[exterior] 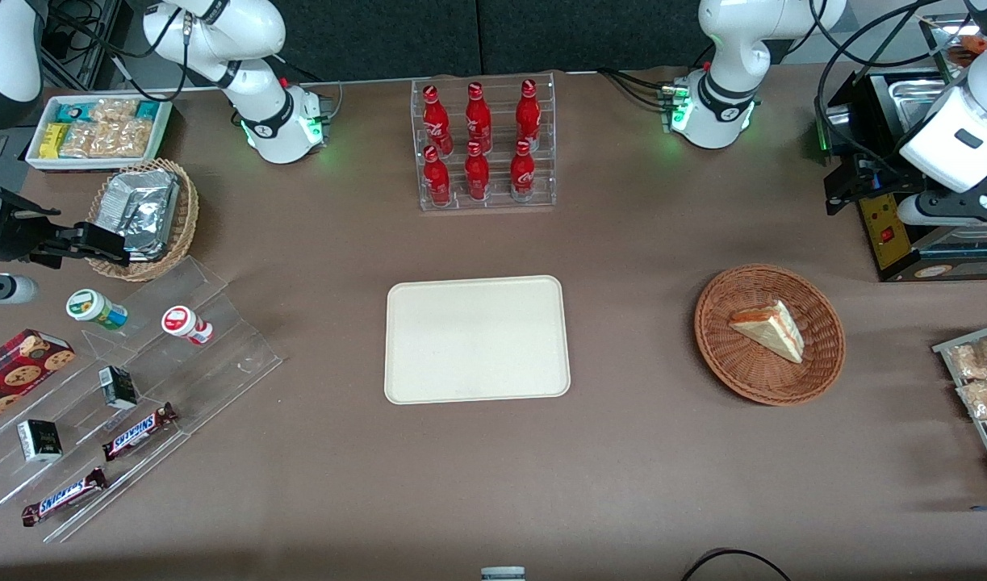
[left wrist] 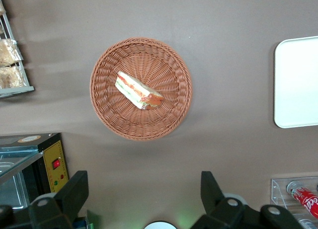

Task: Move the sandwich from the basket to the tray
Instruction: 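Move the left gripper toward the wicker basket holding the sandwich, then lower the left gripper onto the wrapped sandwich and close on it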

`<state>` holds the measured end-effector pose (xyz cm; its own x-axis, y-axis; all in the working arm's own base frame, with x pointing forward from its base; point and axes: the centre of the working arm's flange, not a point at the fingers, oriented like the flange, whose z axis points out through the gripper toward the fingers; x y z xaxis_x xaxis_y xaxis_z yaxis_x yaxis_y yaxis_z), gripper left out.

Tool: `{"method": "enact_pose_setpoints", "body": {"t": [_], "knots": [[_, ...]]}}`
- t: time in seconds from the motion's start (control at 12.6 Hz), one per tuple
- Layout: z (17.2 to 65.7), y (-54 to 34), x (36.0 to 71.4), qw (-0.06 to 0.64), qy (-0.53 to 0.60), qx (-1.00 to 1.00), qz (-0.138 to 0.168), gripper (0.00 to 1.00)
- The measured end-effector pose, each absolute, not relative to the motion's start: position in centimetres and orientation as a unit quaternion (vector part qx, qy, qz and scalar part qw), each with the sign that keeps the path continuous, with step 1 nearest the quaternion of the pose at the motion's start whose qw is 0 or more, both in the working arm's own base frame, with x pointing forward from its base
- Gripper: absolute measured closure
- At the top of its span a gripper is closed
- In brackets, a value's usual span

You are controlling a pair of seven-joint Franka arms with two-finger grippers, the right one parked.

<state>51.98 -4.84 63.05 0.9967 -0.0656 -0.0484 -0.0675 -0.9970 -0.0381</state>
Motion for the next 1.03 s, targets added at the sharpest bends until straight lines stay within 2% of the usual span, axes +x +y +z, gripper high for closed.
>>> {"method": "enact_pose_setpoints", "body": {"t": [0.4, 0.63, 0.87, 1.03], "knots": [[61.0, -4.3, 52.5, 0.022, 0.001, -0.998, 0.056, 0.00], [54.8, -2.4, 54.8, 0.034, -0.134, -0.986, 0.095, 0.00], [48.3, -1.2, 55.6, 0.041, -0.225, -0.969, 0.098, 0.00], [45.7, 0.5, 55.5, 0.040, -0.292, -0.952, 0.078, 0.00]]}}
